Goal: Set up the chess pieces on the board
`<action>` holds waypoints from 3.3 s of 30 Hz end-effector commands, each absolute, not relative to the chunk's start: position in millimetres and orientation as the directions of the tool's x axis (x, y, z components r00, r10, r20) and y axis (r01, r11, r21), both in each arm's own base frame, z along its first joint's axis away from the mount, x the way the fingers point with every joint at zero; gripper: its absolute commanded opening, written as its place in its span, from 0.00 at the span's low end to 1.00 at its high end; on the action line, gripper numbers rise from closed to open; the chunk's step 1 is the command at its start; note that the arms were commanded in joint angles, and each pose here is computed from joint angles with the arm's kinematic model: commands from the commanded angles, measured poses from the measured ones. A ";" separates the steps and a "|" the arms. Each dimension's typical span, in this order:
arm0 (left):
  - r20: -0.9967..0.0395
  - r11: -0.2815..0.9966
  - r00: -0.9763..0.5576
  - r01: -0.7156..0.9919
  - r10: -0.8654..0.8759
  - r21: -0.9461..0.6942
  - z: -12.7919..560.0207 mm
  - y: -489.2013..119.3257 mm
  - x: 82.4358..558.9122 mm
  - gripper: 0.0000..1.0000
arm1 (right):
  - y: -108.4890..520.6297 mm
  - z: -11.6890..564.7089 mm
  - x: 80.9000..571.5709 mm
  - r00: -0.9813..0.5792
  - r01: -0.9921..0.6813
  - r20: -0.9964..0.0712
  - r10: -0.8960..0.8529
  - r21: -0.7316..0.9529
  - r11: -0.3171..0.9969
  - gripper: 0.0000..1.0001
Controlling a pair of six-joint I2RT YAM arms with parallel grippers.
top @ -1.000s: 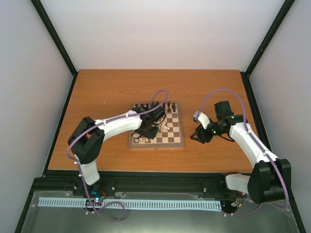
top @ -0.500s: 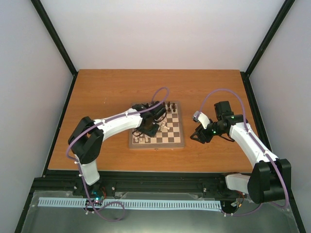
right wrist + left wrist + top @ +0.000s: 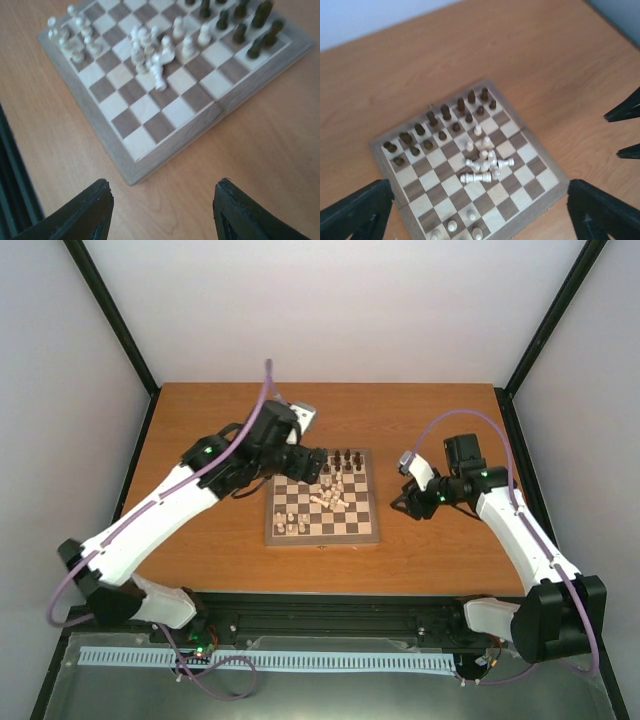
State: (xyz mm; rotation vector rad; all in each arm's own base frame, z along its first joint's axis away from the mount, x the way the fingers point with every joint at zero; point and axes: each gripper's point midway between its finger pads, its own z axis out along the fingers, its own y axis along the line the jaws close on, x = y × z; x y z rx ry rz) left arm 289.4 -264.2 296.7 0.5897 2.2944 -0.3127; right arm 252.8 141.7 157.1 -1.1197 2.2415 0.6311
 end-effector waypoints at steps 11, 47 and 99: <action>-0.892 0.954 -0.419 0.298 0.166 0.038 305.8 -201.3 303.4 1.00 | 206.4 179.6 308.7 -0.401 -0.874 -0.639 -0.657 0.053 0.482 0.55; -0.862 0.997 -0.503 -0.002 0.063 0.074 290.0 -123.1 324.7 1.00 | 302.9 68.3 299.7 -0.293 -0.955 -0.349 -0.890 0.074 0.286 0.22; -0.823 0.993 -0.558 0.104 0.108 0.060 272.8 -144.2 325.8 1.00 | 268.1 114.1 224.6 -0.181 -0.983 -0.475 -0.861 0.110 0.146 0.05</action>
